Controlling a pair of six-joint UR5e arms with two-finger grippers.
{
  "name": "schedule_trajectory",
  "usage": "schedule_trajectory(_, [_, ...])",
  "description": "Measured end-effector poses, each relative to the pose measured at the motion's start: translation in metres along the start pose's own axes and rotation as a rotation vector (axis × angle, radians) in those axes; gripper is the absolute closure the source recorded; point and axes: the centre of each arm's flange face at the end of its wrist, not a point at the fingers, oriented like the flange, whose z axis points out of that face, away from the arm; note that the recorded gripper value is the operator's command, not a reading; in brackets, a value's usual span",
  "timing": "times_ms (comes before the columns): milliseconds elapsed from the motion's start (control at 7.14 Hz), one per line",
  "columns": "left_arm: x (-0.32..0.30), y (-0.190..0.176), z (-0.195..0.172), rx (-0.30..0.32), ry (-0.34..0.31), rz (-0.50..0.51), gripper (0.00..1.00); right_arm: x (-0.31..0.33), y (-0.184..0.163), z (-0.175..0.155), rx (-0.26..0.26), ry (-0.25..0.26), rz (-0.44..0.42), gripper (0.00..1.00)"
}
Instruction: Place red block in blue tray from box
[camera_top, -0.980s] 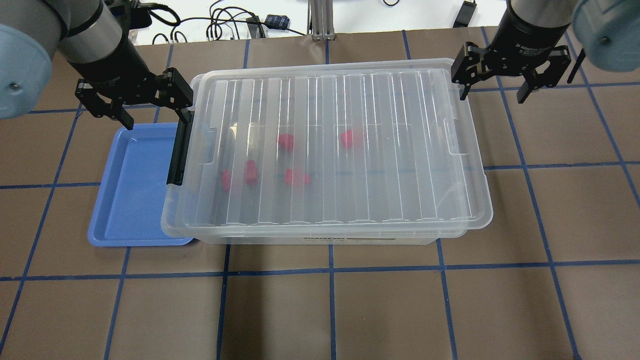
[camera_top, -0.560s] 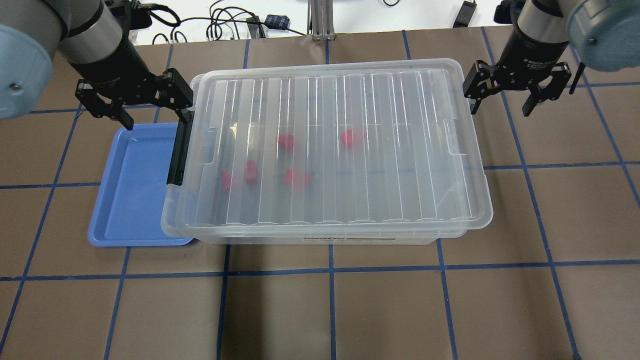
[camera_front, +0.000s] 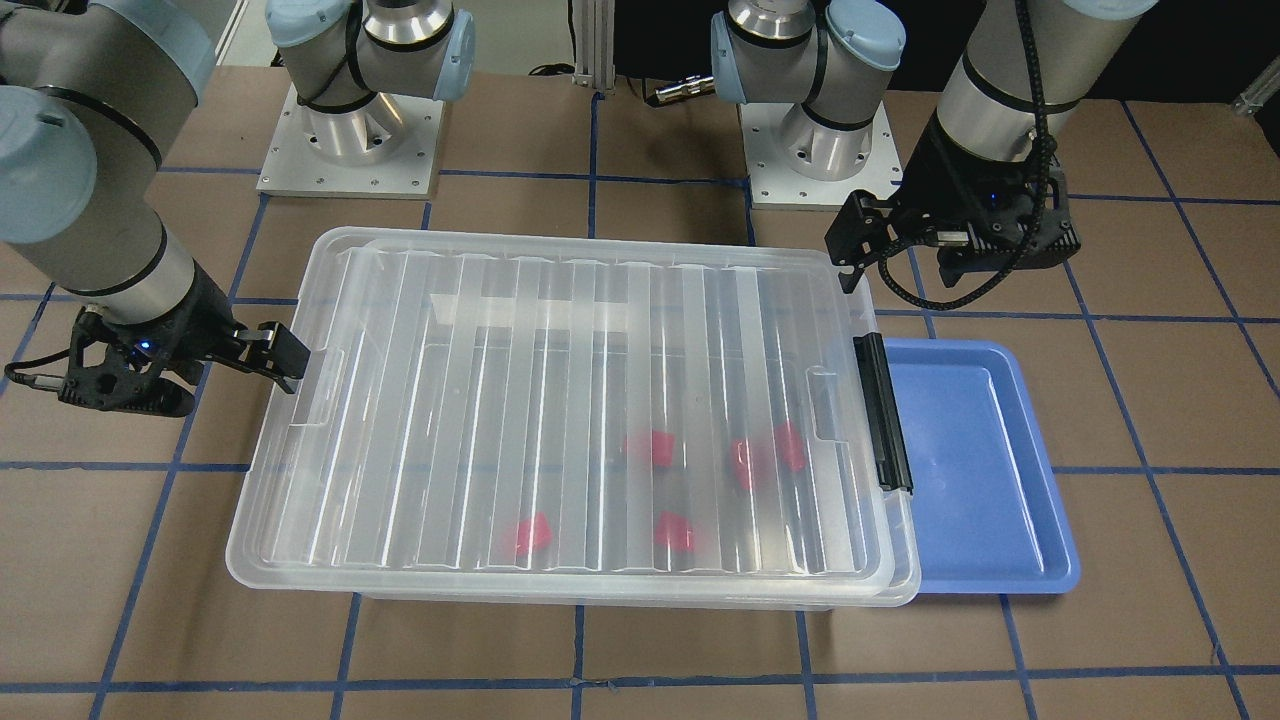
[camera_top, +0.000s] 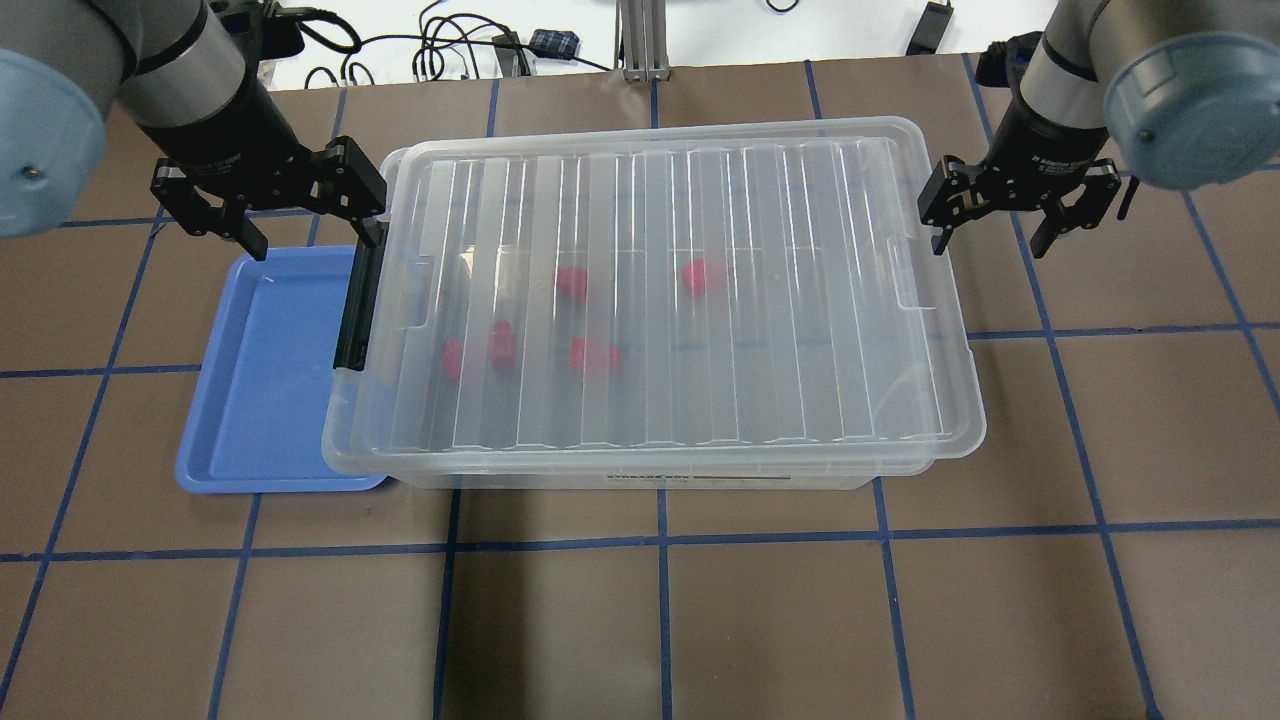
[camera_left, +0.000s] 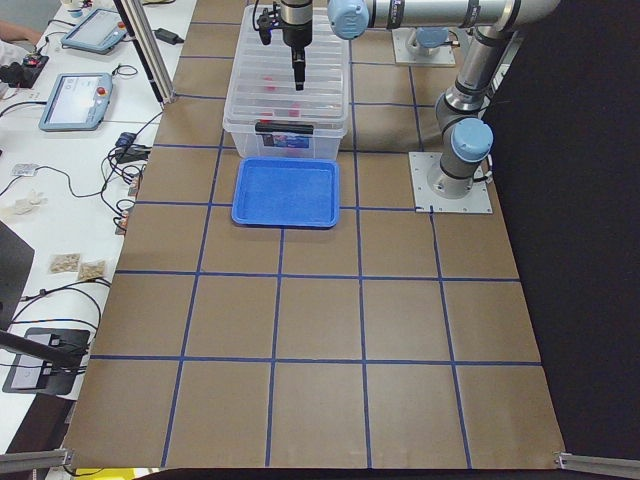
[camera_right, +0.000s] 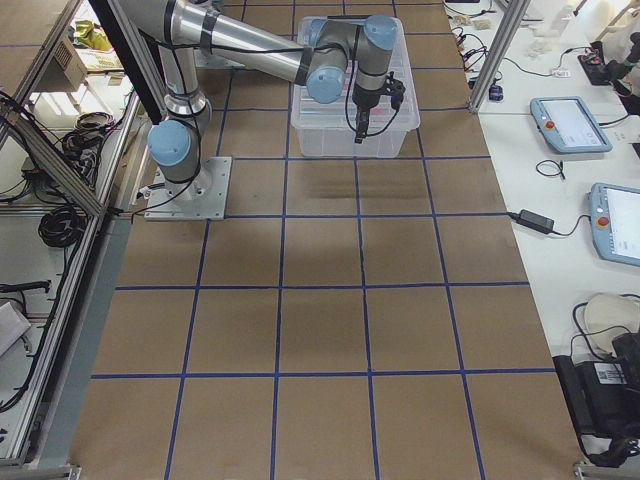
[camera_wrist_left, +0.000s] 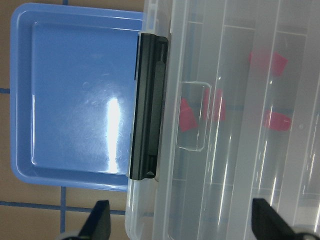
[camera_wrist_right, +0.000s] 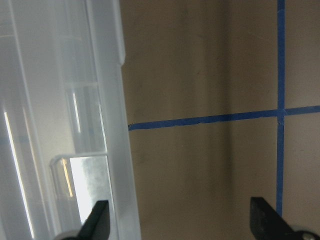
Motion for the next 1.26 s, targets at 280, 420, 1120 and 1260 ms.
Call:
schedule_trajectory(280, [0.0,-0.001,-0.001,0.008,0.001,-0.001,0.0,0.0,0.0,0.006,0.004,0.0,-0.021,0.0])
schedule_trajectory(420, [0.0,-0.001,-0.001,0.011,0.001,-0.001,0.0,0.001,-0.001,0.008,0.002,0.0,-0.032,0.0])
schedule_trajectory(1120, [0.0,-0.001,-0.001,0.013,0.0,0.001,0.0,0.03,-0.006,0.01,-0.002,0.002,-0.081,0.0])
schedule_trajectory(1260, [0.0,-0.001,-0.002,0.013,0.0,0.001,0.0,0.044,-0.008,0.01,-0.003,0.003,-0.087,0.0])
